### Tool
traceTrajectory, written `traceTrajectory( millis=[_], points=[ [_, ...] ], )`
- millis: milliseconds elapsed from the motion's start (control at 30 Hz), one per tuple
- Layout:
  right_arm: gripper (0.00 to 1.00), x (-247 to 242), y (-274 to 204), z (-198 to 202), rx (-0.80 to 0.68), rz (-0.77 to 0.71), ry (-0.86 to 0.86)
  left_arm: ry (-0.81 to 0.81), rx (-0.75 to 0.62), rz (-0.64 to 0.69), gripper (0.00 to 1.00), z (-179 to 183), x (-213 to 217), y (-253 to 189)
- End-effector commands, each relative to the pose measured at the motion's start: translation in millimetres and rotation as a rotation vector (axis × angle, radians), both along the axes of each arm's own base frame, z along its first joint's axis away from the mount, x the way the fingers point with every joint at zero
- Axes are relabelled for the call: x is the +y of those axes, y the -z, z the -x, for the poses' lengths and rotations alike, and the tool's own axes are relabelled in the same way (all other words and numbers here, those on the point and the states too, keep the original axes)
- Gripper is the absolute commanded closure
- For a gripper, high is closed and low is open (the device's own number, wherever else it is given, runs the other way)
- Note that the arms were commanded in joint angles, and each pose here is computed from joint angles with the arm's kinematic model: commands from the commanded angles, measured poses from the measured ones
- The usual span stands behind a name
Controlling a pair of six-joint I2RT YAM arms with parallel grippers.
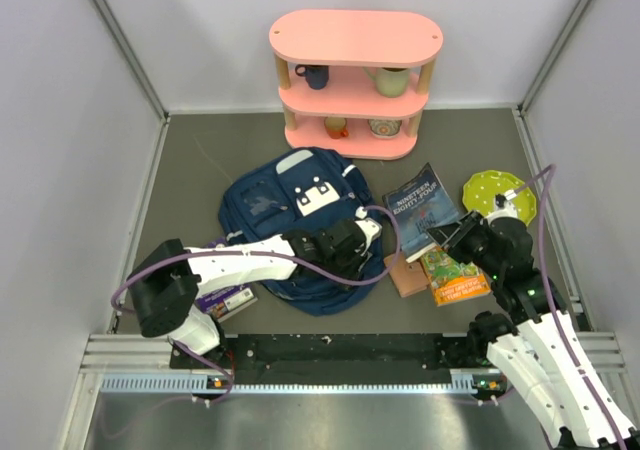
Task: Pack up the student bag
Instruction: Place the book in the student bag.
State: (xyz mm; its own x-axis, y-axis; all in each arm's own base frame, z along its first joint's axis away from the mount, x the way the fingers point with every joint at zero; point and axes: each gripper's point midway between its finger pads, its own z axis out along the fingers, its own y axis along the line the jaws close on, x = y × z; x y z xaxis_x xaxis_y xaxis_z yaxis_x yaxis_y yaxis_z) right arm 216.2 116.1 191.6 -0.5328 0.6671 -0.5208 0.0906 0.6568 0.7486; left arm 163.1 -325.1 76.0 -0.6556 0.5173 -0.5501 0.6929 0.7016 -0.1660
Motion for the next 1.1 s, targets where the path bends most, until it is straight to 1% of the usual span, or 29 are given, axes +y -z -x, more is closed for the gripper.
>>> traceTrajectory(
  millis=[0,33,100,133,233,267,300,333,400,467,500,533,567,600,633,767,800,867,933,967,1000,1033,1067],
  points=[
    [1.00,2.1,-63.0,-9.3,-0.201,-0.053,-0.001,0.035,0.025,0.066,0.61,2.6,-19.2,-12.3],
    [1.00,1.9,-62.4,-9.5,-0.199,-0.054,0.001,0.034,0.028,0.063,0.62,2.7,-19.2,-11.0],
    [1.00,1.8,-60.9,-9.3,-0.195,-0.053,0.001,0.035,0.028,0.061,0.72,2.5,-19.5,-10.4],
    [1.00,1.2,-59.5,-9.7,-0.191,-0.049,0.004,0.038,0.032,0.063,0.73,2.9,-20.4,-10.1],
    [1.00,2.0,-57.1,-9.6,-0.184,-0.050,0.000,0.042,0.035,0.063,0.74,2.8,-21.3,-10.0],
    [1.00,2.3,-55.6,-9.6,-0.179,-0.048,-0.002,0.045,0.038,0.066,0.72,3.9,-22.3,-10.7],
    [1.00,2.7,-55.5,-8.9,-0.180,-0.046,-0.006,0.051,0.038,0.078,0.67,5.0,-23.9,-13.2],
    [1.00,3.0,-55.2,-9.0,-0.177,-0.047,-0.007,0.056,0.037,0.087,0.65,5.5,-25.0,-15.3],
    [1.00,3.5,-53.2,-9.2,-0.169,-0.048,-0.009,0.064,0.041,0.092,0.67,6.6,-26.1,-15.9],
    [1.00,3.8,-52.9,-8.9,-0.167,-0.049,-0.010,0.062,0.045,0.084,0.71,6.4,-26.1,-13.3],
    [1.00,4.2,-51.9,-9.0,-0.163,-0.048,-0.012,0.061,0.046,0.079,0.75,6.2,-25.9,-11.6],
    [1.00,4.1,-52.0,-9.0,-0.162,-0.050,-0.011,0.058,0.052,0.073,0.81,6.4,-25.9,-9.2],
    [1.00,4.1,-52.7,-9.0,-0.163,-0.050,-0.011,0.052,0.057,0.069,0.92,6.6,-25.3,-8.1],
    [1.00,4.3,-52.2,-9.1,-0.163,-0.048,-0.014,0.050,0.055,0.071,0.98,6.0,-26.0,-8.8],
    [1.00,4.8,-53.0,-8.4,-0.164,-0.049,-0.017,0.048,0.054,0.069,1.00,5.7,-25.5,-8.6],
    [1.00,5.4,-52.8,-7.6,-0.165,-0.042,-0.026,0.019,0.005,0.089,1.00,-3.4,-25.7,-23.2],
    [1.00,4.4,-53.6,-7.2,-0.167,-0.035,-0.025,-0.021,-0.040,0.083,1.00,-13.0,-22.0,-32.5],
    [1.00,0.8,-52.8,-7.3,-0.165,-0.009,-0.016,-0.054,-0.083,0.081,1.00,-24.4,-17.9,-43.8],
    [1.00,-1.1,-54.8,-5.8,-0.163,0.003,-0.012,-0.087,-0.137,0.099,1.00,-38.7,-14.5,-64.3],
    [1.00,-3.9,-58.0,-5.9,-0.170,0.010,0.001,-0.116,-0.159,0.118,1.00,-50.0,-11.2,-77.6],
    [1.00,-8.3,-53.0,-3.0,-0.142,0.021,0.022,-0.137,-0.170,0.123,1.00,-56.4,-7.3,-83.9],
    [1.00,-17.5,-59.4,-2.3,-0.168,0.020,0.074,-0.152,-0.177,0.128,1.00,-62.3,-3.8,-89.0],
    [1.00,-19.9,-62.0,-0.1,-0.181,0.013,0.087,-0.183,-0.196,0.145,1.00,-73.4,1.4,-100.9]
  ],
)
